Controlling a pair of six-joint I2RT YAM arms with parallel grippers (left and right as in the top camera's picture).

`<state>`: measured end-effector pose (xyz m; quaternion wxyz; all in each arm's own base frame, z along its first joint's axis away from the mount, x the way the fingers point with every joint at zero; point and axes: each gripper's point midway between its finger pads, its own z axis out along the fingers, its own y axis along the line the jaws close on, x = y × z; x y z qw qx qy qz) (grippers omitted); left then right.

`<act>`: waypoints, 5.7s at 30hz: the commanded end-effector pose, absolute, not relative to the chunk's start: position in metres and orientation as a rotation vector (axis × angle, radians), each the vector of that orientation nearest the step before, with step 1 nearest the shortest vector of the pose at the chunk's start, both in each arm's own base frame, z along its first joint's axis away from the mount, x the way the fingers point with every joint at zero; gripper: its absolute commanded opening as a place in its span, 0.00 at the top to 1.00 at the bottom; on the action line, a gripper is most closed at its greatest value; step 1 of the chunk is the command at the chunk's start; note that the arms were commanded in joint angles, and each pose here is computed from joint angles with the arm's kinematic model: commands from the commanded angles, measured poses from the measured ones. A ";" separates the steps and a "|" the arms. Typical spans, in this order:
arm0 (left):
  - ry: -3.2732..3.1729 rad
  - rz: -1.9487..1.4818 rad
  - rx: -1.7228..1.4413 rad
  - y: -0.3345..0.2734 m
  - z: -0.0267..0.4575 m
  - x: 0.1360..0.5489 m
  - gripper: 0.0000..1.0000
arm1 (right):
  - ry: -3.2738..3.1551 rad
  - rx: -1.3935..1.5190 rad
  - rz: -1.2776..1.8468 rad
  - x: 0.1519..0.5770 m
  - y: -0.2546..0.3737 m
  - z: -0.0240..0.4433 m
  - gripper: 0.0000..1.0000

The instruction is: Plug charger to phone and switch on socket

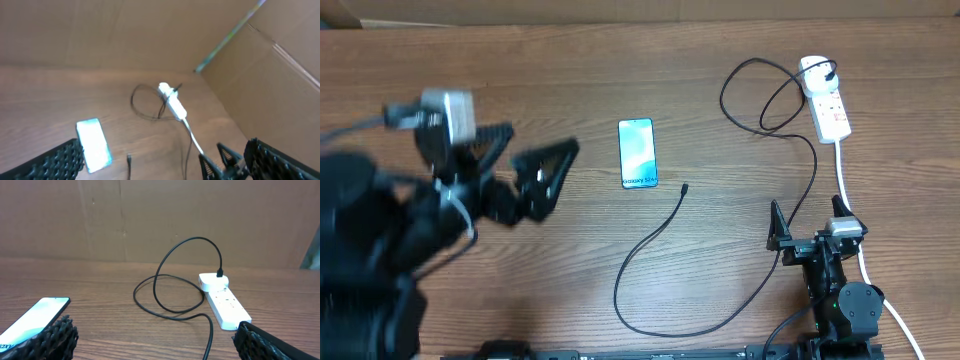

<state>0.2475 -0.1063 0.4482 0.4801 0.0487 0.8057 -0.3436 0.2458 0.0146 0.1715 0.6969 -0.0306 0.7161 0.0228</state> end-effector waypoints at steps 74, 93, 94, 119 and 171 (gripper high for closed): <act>3.025 0.105 -0.319 -0.210 0.035 0.436 0.00 | 1.594 -0.060 0.050 0.246 0.014 0.170 0.00; 3.145 0.043 -0.302 -0.208 -0.005 0.426 0.00 | 1.594 -0.060 0.050 0.246 0.014 0.170 0.00; 3.160 0.018 -0.301 -0.208 -0.008 0.425 0.00 | 1.594 -0.060 0.050 0.246 0.014 0.170 0.00; 3.187 -0.031 -0.286 -0.206 -0.029 0.420 0.12 | 1.594 -0.060 0.050 0.246 0.014 0.170 0.00; 3.290 -0.827 -0.530 -0.232 0.030 0.420 0.27 | 1.594 -0.060 0.050 0.246 0.014 0.170 0.00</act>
